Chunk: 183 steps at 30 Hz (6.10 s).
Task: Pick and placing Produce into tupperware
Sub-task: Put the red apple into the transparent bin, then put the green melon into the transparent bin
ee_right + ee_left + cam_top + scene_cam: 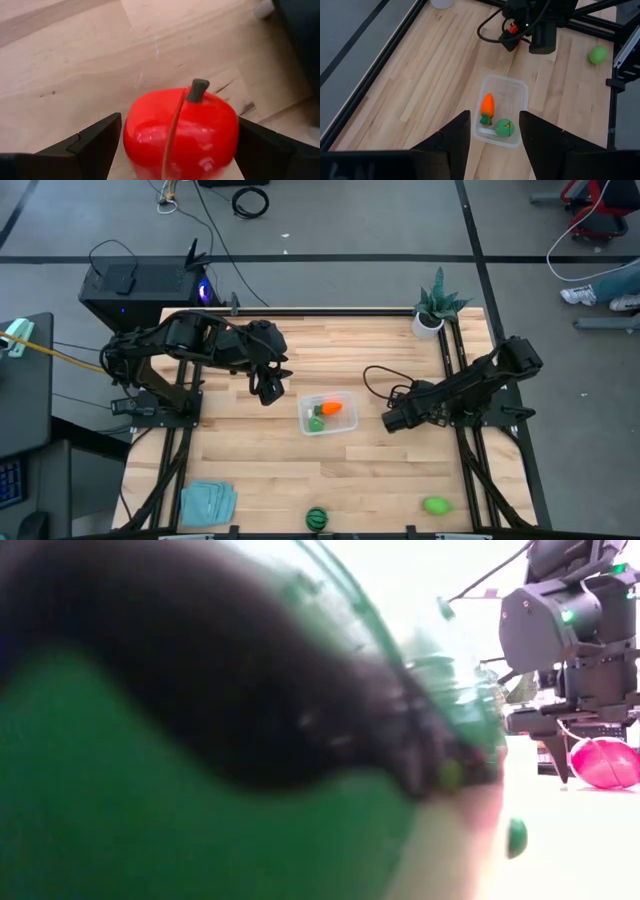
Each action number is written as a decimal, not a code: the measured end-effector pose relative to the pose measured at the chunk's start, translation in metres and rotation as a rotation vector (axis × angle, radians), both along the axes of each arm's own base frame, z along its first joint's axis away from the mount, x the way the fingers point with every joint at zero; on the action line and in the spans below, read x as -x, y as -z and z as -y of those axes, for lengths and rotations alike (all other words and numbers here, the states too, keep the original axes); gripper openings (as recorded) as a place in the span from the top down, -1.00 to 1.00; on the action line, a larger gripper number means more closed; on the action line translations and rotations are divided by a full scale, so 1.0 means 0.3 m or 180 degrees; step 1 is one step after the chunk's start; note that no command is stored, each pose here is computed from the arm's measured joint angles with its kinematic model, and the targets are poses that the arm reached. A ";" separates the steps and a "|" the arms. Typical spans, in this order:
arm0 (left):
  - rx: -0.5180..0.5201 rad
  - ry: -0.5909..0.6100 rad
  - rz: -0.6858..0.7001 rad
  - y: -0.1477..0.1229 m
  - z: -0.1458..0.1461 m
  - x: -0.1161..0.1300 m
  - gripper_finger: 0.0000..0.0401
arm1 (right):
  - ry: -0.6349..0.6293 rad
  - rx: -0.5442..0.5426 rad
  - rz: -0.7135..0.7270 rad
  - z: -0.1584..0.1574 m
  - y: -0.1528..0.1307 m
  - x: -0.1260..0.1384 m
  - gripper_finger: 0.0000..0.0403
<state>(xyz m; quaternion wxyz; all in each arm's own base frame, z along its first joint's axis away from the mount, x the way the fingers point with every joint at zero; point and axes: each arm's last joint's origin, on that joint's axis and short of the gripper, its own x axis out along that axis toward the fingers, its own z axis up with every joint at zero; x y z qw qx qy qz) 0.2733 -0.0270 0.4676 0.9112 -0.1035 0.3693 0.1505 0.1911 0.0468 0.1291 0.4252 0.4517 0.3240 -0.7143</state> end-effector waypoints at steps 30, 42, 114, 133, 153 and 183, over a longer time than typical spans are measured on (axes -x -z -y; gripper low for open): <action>0.0045 0.0000 0.0360 -0.026 0.003 -0.026 0.10 | -0.0708 0.0045 -0.0199 0.002 0.014 -0.009 -0.36; 0.0045 0.0001 0.0355 -0.026 0.003 -0.025 0.10 | -0.1028 0.0085 -0.0275 0.005 0.014 -0.012 -0.41; -0.0426 0.0410 0.0359 -0.036 -0.003 -0.034 0.12 | -0.4705 0.0809 0.1746 -0.040 -0.199 -0.432 -0.36; -0.0369 0.0364 0.0330 -0.032 -0.002 -0.032 0.10 | -0.4660 0.0879 0.1687 -0.037 -0.194 -0.435 -0.53; -0.0201 0.0258 0.0411 -0.035 0.005 -0.033 0.12 | -0.4887 0.1086 0.1784 -0.028 -0.302 -0.386 -0.51; 0.0093 0.0433 0.0267 -0.022 0.019 -0.024 0.51 | -0.6604 0.0142 0.2227 -0.400 -0.513 0.117 0.93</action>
